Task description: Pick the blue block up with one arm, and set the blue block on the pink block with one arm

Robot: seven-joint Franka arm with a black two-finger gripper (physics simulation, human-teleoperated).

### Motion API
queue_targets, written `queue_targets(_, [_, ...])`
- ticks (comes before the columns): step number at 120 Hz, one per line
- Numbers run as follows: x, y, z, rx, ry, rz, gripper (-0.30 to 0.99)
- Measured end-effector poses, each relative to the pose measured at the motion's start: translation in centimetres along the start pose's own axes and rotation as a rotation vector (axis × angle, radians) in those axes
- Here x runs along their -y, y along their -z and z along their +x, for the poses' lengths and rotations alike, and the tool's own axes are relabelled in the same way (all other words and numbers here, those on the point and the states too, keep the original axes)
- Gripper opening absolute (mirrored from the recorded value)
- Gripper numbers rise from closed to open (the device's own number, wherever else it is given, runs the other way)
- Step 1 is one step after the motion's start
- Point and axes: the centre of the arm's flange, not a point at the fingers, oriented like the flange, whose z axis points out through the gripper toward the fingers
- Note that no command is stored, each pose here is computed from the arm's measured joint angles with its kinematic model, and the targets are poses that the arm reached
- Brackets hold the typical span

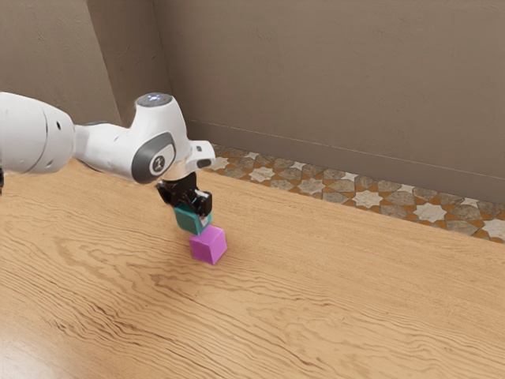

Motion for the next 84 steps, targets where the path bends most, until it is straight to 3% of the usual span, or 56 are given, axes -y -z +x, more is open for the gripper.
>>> queue_targets(32, [-0.9, -0.2, 0.8, 0.05, -0.043, 0.01, 0.35])
queue_targets(84, [-3.3, 0.5, -0.3, 0.068, -0.06, 0.0, 0.35])
